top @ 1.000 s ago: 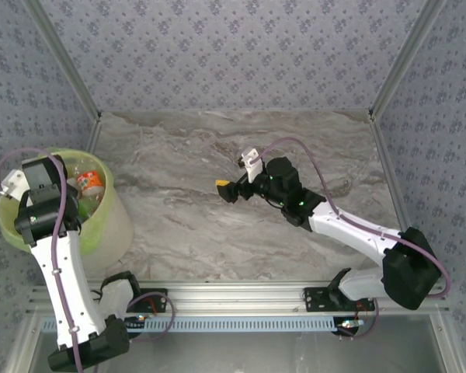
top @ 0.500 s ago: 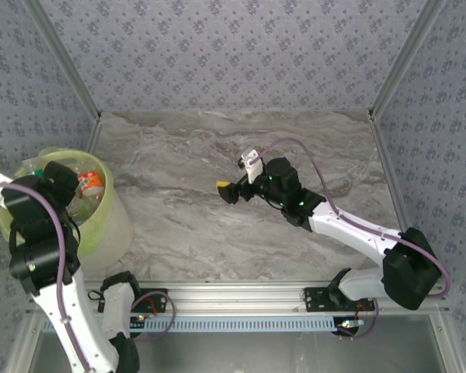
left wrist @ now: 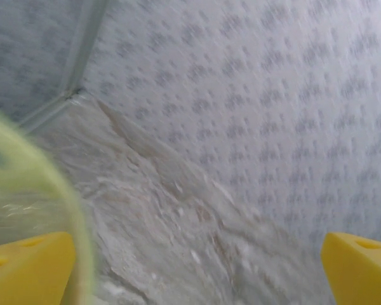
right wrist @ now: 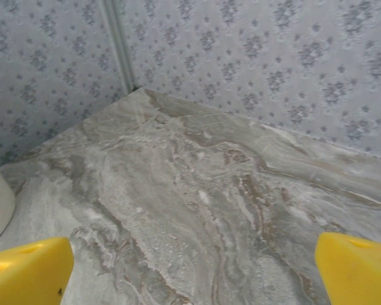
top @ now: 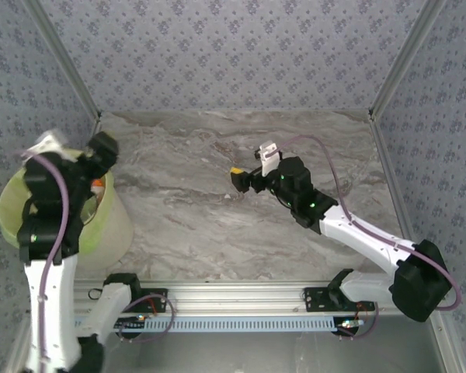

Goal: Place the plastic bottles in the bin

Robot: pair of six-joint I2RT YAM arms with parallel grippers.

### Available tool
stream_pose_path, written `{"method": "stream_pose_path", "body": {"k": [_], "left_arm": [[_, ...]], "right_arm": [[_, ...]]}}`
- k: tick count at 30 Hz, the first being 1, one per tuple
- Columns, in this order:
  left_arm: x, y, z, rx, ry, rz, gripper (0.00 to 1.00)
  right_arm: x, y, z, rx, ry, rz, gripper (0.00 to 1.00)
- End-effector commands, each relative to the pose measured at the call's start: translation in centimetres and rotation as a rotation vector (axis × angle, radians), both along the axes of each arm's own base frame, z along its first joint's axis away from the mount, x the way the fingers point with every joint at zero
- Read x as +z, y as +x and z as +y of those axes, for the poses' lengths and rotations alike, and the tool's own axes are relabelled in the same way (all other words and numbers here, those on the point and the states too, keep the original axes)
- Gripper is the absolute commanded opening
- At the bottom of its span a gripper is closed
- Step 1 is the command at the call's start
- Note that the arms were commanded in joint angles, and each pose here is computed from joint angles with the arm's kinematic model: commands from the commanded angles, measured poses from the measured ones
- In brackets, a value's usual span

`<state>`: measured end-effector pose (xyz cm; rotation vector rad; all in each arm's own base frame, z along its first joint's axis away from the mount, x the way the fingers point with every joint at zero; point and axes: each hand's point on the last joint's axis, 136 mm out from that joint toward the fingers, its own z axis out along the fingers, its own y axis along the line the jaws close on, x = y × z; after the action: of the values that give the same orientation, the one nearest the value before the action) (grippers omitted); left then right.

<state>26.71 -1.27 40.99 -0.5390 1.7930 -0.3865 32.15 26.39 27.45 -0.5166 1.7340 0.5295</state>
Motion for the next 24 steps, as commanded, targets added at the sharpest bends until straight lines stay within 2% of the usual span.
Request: {"method": "stream_pose_path", "body": {"k": [1,3,6,8,14,16,19,24], "left_arm": [[1.6,2.4,-2.6,0.016,0.253,-0.061,0.99],[0.7,3.9,-5.9,-0.068,0.373,-0.062,0.99],[-3.8,6.4,-9.1,-0.194,0.510,0.021,0.99],[-7.6,7.5,-9.7,-0.232,0.607,0.081,0.99],[-16.5,8.5,-8.9,-0.254,0.822,0.132,0.99],[-19.6,8.8,-7.6,-0.250,0.825,0.167,1.00],[-23.8,9.1,-4.4,-0.225,0.722,0.245,0.99],[-27.5,9.8,-0.9,-0.170,0.708,0.224,0.99]], "right_arm": [[-0.2,0.3,-2.2,-0.101,0.001,0.016,1.00],[-0.7,0.6,-3.7,-0.162,-0.012,0.021,1.00],[-1.3,1.3,-7.1,-0.291,-0.034,0.031,1.00],[-1.6,1.8,-10.4,-0.407,-0.044,0.036,1.00],[-4.6,1.7,-21.5,-0.761,-0.079,0.104,1.00],[-6.5,1.4,-24.9,-0.856,-0.082,0.146,1.00],[-9.5,0.6,-28.5,-0.965,-0.082,0.201,1.00],[-13.8,-0.2,-32.4,-1.084,-0.092,0.285,1.00]]}}
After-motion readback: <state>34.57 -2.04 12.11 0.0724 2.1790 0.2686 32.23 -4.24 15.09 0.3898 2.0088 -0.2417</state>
